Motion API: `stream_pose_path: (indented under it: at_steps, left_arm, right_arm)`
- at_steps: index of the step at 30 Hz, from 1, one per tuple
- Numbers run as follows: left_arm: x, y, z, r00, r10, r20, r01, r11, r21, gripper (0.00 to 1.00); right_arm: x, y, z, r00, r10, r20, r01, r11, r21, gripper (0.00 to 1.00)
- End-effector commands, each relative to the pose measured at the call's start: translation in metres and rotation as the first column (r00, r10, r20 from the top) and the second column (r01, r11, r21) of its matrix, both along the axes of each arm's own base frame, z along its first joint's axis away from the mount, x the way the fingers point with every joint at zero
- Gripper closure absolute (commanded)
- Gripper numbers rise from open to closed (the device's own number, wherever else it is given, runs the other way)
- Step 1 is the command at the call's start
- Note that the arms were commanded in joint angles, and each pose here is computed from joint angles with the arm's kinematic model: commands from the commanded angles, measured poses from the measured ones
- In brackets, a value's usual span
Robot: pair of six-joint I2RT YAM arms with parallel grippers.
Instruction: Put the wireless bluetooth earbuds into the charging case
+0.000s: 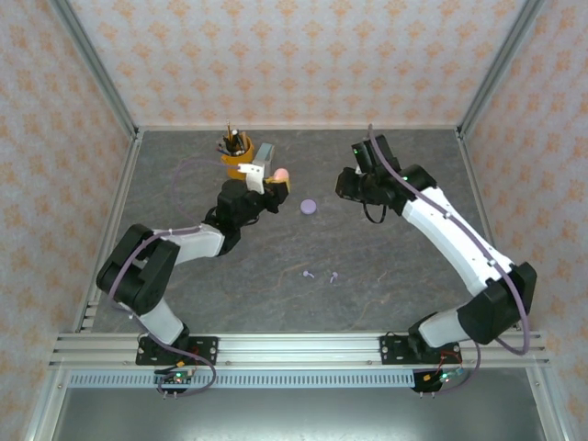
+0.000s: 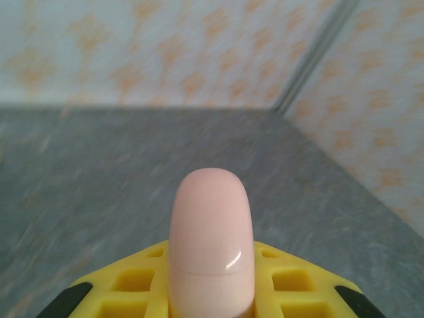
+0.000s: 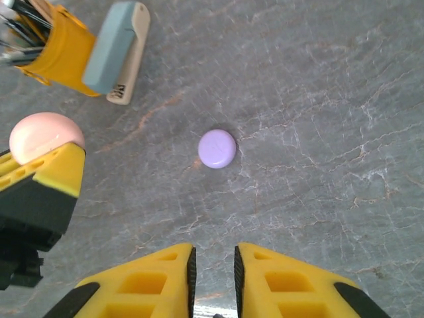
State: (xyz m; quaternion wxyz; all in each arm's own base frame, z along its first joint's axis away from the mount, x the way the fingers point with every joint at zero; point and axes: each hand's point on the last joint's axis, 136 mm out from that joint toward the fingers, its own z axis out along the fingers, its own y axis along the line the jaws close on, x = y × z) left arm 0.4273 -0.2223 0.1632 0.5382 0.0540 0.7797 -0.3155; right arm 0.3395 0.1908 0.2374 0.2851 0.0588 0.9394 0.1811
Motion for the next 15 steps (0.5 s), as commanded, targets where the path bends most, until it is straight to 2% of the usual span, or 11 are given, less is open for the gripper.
stream_pose_path:
  at_steps: [1, 4, 6, 13, 15]
  left_arm:
    - [0.008, 0.019, -0.036, 0.969, 0.105, -0.222, -0.122, 0.990, -0.064, 1.00]
    - [0.007, 0.026, -0.069, 0.911, 0.121, -0.393, -0.159, 0.985, -0.064, 1.00]
    - [0.005, 0.026, -0.085, 0.882, 0.110, -0.459, -0.158, 0.985, -0.066, 1.00]
    - [-0.010, 0.026, -0.129, 0.798, 0.097, -0.594, -0.186, 0.978, -0.090, 1.00]
    - [-0.013, 0.029, -0.138, 0.778, 0.101, -0.620, -0.205, 0.974, -0.099, 1.00]
  right_arm:
    - [0.012, 0.007, -0.024, 0.999, -0.030, -0.031, 0.030, 1.000, 0.006, 0.75]
    - [0.019, 0.012, -0.047, 0.996, -0.048, -0.078, 0.048, 0.999, 0.000, 0.73]
    - [0.025, 0.016, -0.062, 0.992, -0.067, -0.109, 0.067, 0.998, -0.005, 0.71]
    - [0.046, 0.032, -0.107, 0.965, -0.162, -0.206, 0.164, 0.986, -0.007, 0.62]
    - [0.052, 0.038, -0.116, 0.956, -0.188, -0.225, 0.193, 0.981, -0.003, 0.56]
